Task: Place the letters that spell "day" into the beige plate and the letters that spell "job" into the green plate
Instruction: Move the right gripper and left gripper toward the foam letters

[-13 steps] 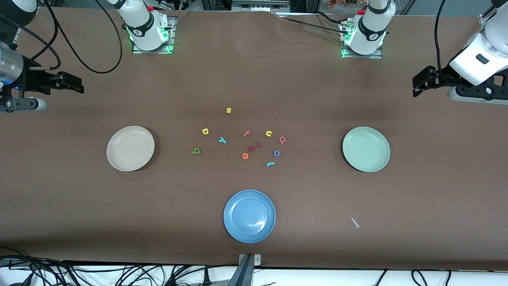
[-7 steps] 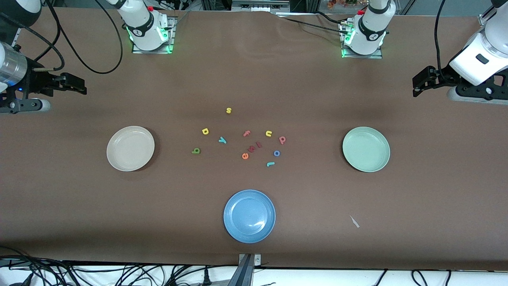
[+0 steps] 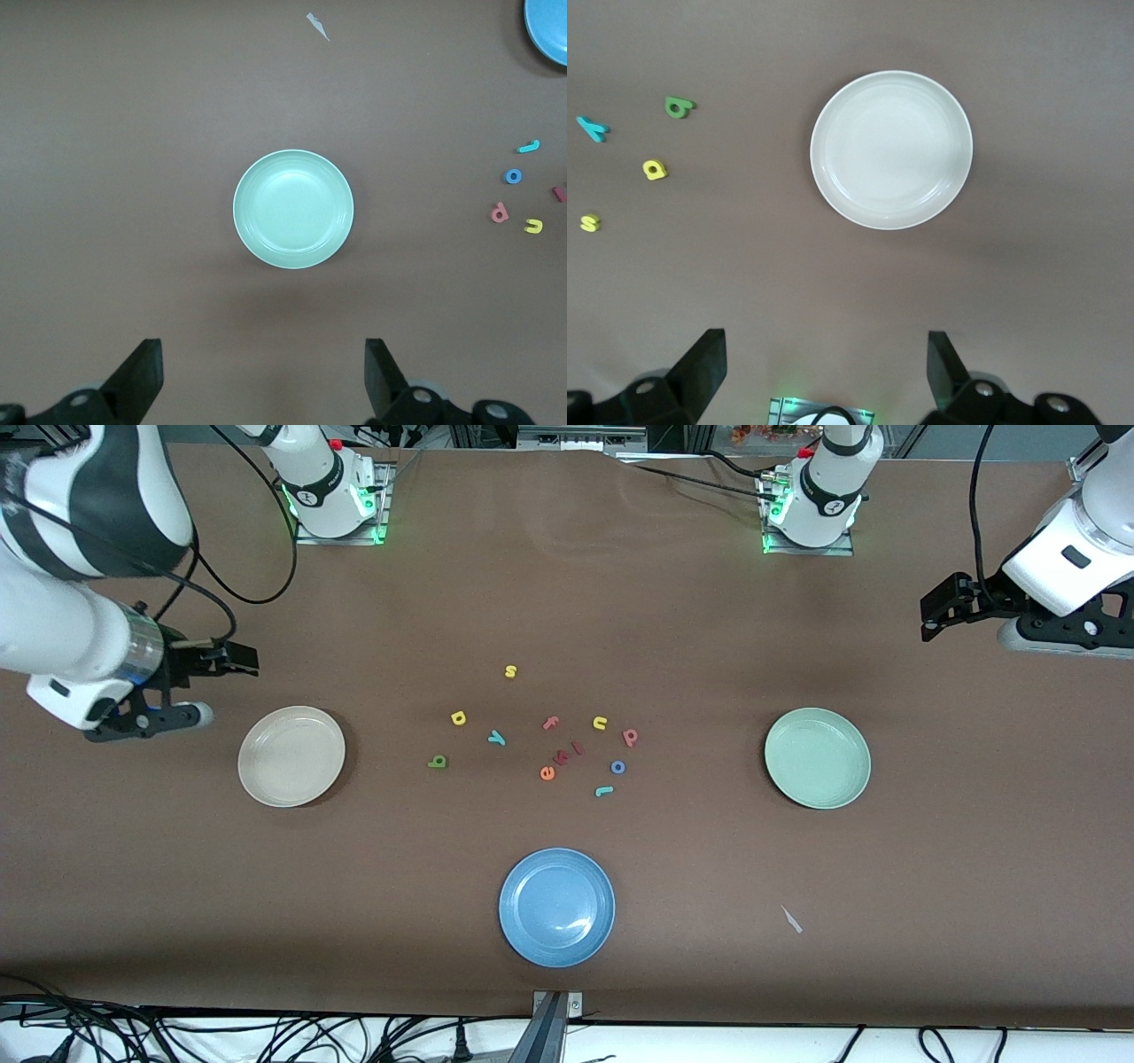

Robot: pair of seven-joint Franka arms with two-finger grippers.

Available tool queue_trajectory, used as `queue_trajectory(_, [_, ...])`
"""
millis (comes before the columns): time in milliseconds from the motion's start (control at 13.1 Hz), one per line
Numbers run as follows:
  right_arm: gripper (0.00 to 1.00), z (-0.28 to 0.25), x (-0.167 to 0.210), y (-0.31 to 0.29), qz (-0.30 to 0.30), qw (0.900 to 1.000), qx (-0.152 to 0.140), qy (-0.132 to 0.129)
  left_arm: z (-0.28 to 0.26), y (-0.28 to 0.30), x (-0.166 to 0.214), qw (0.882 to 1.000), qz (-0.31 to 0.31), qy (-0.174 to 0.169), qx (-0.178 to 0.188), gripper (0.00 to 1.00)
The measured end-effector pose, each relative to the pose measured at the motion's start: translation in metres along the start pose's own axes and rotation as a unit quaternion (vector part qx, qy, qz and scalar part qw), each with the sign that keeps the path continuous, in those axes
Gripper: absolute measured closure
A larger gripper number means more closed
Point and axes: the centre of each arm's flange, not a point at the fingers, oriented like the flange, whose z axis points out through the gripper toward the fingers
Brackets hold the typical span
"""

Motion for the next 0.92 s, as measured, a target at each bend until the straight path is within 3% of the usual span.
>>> queue_trajectory(306, [0.00, 0.014, 0.010, -0.016, -0.015, 1.000, -0.004, -0.013, 0.029, 0.037, 0.010, 0.999, 0.035, -0.038, -0.001, 0.00])
queue_trajectory(612, [0.00, 0.034, 0.037, -0.058, -0.034, 0.999, -0.013, 0.018, 0.055, 0.063, 0.020, 0.996, 0.059, -0.063, -0.002, 0.00])
queue_trajectory(918, [0.00, 0.085, 0.070, -0.109, -0.014, 0.999, -0.017, 0.040, 0.097, 0.098, 0.042, 0.993, 0.067, -0.078, -0.064, 0.00])
